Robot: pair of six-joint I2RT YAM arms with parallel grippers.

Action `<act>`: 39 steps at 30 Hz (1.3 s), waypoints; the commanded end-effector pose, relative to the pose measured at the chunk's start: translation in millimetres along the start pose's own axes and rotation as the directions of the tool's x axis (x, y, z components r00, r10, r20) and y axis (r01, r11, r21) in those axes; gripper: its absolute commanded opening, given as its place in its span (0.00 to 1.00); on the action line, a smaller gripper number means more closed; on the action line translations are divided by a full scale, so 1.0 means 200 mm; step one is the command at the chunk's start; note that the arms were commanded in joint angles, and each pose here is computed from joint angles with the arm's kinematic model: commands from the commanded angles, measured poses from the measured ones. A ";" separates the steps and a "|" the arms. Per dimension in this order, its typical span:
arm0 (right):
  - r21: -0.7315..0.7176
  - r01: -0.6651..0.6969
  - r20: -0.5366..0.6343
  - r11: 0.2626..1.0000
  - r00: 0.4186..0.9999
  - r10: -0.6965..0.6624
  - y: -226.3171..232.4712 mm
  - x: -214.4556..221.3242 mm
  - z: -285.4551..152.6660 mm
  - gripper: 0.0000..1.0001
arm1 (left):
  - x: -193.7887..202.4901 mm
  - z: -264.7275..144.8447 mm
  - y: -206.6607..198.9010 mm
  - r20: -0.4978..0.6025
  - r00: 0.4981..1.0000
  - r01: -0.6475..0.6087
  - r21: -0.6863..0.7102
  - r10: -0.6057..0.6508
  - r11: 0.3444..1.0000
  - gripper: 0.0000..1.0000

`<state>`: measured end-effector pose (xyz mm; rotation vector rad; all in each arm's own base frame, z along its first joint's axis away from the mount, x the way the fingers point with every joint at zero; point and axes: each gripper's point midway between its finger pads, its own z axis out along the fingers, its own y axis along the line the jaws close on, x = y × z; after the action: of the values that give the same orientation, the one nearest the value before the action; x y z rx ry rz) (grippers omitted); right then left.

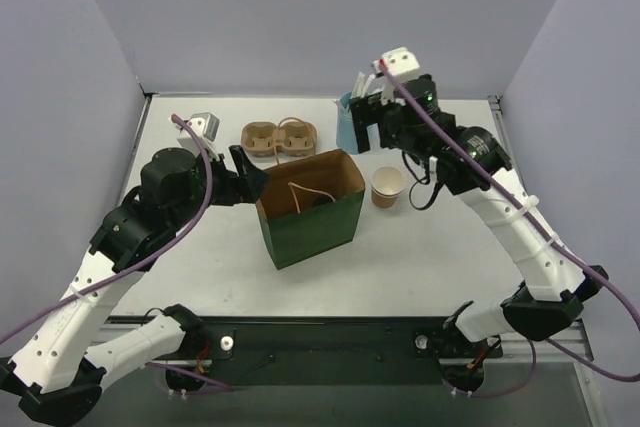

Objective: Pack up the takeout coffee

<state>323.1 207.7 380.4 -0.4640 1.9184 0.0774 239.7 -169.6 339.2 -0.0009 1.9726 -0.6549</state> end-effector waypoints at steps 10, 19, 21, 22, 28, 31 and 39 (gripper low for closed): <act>0.100 -0.420 -0.124 0.902 0.894 0.430 -0.50 0.10 0.60 0.51 | 0.00 -0.23 0.14 -0.011 0.995 -0.103 -0.097 0.102 0.990 0.93; 0.125 -0.496 -0.094 0.859 0.857 0.508 -0.51 0.09 1.01 0.42 | 0.00 -0.35 0.11 -0.003 0.998 -0.067 -0.056 0.067 0.996 0.94; 0.129 -0.518 -0.071 0.845 0.845 0.529 -0.51 0.09 1.05 0.41 | 0.00 -0.36 0.11 0.000 0.998 -0.061 -0.058 0.061 0.996 0.94; 0.137 -0.520 -0.073 0.843 0.843 0.532 -0.51 0.11 1.08 0.41 | -0.01 -0.37 0.12 0.003 0.998 -0.061 -0.061 0.061 0.996 0.94; 0.120 -0.545 -0.076 0.830 0.829 0.555 -0.49 0.15 1.20 0.40 | 0.00 -0.38 0.14 0.006 0.998 -0.059 -0.083 0.060 0.995 0.97; 0.130 -0.548 -0.090 0.826 0.823 0.560 -0.48 0.20 1.24 0.40 | 0.01 -0.37 0.14 -0.007 0.998 -0.055 -0.084 0.055 0.995 0.97; 0.114 -0.528 -0.047 0.841 0.843 0.536 -0.48 0.20 1.40 0.39 | 0.01 -0.36 0.13 -0.019 0.999 -0.043 -0.078 0.041 0.996 0.97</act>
<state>568.6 174.2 227.1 0.1635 2.1767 0.3032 185.7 -116.6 334.8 0.0130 2.0437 -0.5269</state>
